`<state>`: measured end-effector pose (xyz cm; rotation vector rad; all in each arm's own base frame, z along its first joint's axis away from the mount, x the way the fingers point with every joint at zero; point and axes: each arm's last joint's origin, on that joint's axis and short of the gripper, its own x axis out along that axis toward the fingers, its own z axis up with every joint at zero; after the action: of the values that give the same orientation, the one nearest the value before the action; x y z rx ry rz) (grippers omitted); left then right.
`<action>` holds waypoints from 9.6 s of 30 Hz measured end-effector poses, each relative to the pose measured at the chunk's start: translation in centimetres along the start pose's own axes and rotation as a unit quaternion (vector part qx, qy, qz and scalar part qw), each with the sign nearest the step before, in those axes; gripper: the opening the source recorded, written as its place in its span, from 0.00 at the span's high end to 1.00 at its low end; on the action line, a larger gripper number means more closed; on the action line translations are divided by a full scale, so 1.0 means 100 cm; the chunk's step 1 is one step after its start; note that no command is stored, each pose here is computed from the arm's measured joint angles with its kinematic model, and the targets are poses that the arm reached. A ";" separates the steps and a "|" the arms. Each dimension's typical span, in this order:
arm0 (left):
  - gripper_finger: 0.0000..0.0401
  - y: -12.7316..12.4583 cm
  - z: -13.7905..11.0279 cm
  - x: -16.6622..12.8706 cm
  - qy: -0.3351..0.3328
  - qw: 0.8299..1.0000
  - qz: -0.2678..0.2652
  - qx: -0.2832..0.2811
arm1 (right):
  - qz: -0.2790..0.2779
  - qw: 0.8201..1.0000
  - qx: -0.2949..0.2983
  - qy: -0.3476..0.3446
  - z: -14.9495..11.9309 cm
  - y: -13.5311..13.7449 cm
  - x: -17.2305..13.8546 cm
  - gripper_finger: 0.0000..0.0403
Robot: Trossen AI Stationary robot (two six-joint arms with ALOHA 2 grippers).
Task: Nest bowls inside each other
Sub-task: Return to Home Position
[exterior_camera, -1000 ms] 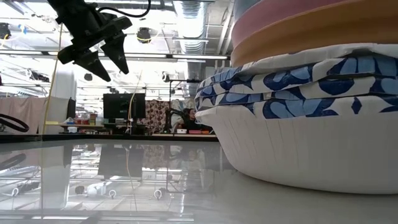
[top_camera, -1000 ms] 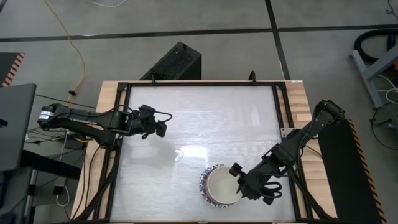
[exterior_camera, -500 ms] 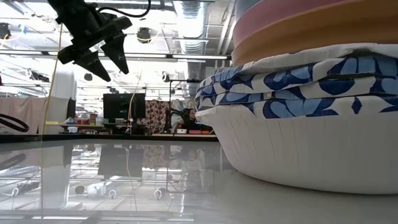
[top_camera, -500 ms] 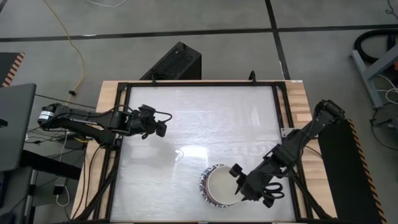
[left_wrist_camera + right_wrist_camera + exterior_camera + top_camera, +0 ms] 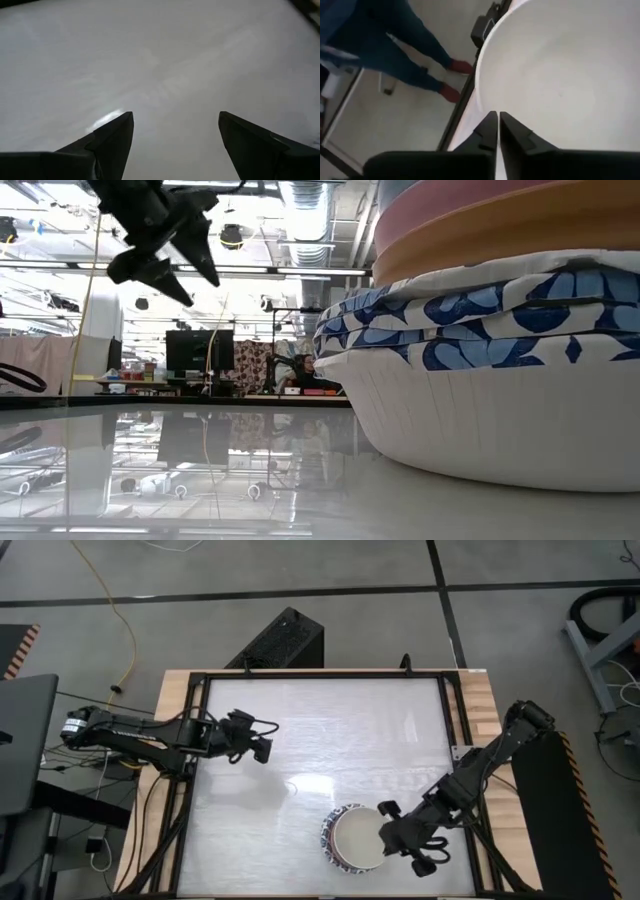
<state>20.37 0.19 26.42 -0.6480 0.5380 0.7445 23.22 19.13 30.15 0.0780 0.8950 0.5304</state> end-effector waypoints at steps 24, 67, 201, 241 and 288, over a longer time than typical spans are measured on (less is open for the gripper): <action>0.30 -0.027 0.018 -0.006 -0.039 0.984 -0.171 -0.030 | -0.045 0.984 0.000 -0.175 0.014 0.014 -0.080 0.98; 0.30 0.038 0.072 -0.168 -0.374 0.798 -0.472 0.007 | 0.108 0.765 -0.272 -0.574 -0.110 -0.024 -0.330 0.91; 0.30 0.110 -0.088 -0.009 -0.250 0.911 -0.324 0.050 | -0.089 0.884 -0.029 -0.458 -0.218 -0.158 -0.074 0.90; 0.30 0.110 -0.088 -0.008 -0.254 0.911 -0.319 0.063 | -0.190 0.867 -0.037 -0.460 -0.219 -0.162 -0.075 0.90; 0.30 0.110 -0.088 -0.008 -0.253 0.911 -0.319 0.062 | -0.189 0.867 -0.037 -0.459 -0.219 -0.162 -0.075 0.90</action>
<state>9.68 -0.16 17.22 -0.4443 -0.1172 0.2294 9.40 -1.83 17.14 0.0719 -0.0598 0.1079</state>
